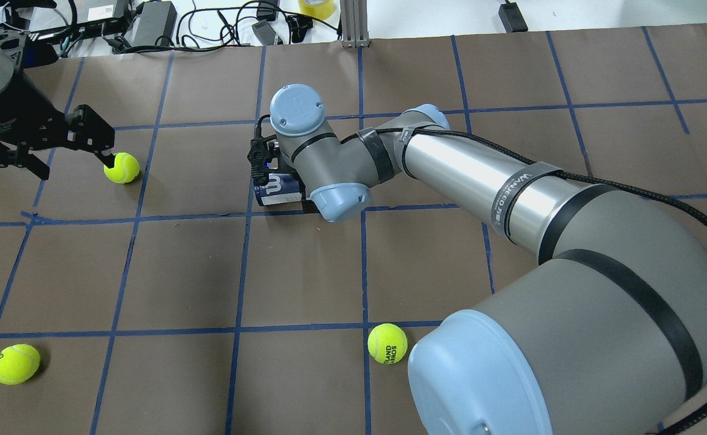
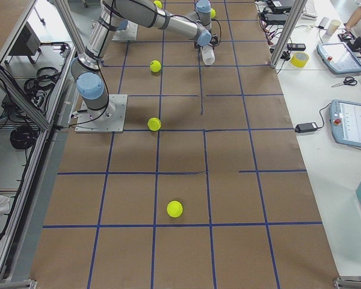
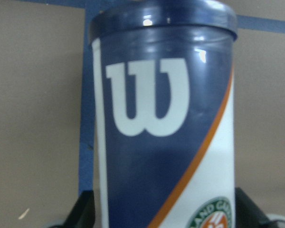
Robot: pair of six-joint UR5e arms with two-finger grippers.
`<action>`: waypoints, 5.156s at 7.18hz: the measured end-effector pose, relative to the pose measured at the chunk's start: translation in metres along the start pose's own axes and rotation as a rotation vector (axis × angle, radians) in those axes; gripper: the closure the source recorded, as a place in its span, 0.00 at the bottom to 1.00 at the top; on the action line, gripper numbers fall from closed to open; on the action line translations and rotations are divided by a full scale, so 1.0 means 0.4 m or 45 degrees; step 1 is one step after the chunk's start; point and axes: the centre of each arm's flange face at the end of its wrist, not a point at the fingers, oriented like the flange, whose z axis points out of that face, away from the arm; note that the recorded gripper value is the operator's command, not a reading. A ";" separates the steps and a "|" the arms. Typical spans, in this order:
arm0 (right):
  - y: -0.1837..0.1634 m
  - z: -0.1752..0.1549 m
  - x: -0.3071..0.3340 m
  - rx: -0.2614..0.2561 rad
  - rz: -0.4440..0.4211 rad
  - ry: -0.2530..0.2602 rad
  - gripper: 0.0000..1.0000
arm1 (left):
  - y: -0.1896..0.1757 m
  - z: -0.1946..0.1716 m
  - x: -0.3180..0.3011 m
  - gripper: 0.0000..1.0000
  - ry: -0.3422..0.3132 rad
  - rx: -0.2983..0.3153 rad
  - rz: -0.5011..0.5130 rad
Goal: Lift up tennis ball bucket
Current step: 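Lower the can and lay it on its side, then open the right gripper, then reach the left gripper to the can's lid end while the right arm withdraws, then grasp the can's lid end with the left gripper and tilt it upright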
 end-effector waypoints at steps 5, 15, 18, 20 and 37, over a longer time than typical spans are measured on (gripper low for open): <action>0.043 -0.170 0.055 0.040 0.097 0.069 0.03 | -0.018 0.010 0.009 0.00 0.026 0.008 -0.001; 0.722 -0.803 0.044 -0.038 0.980 -0.215 0.00 | -0.166 0.369 0.164 0.00 0.805 0.087 0.102; 0.780 -0.938 -0.036 -0.150 1.482 -0.140 0.00 | -0.188 0.502 0.220 0.00 0.814 0.103 0.195; 0.766 -0.983 -0.085 -0.218 1.808 -0.096 0.00 | -0.202 0.576 0.250 0.00 0.833 0.088 0.217; 0.679 -0.969 -0.102 -0.249 2.008 -0.058 0.00 | -0.329 0.364 0.330 1.00 0.840 0.046 -0.091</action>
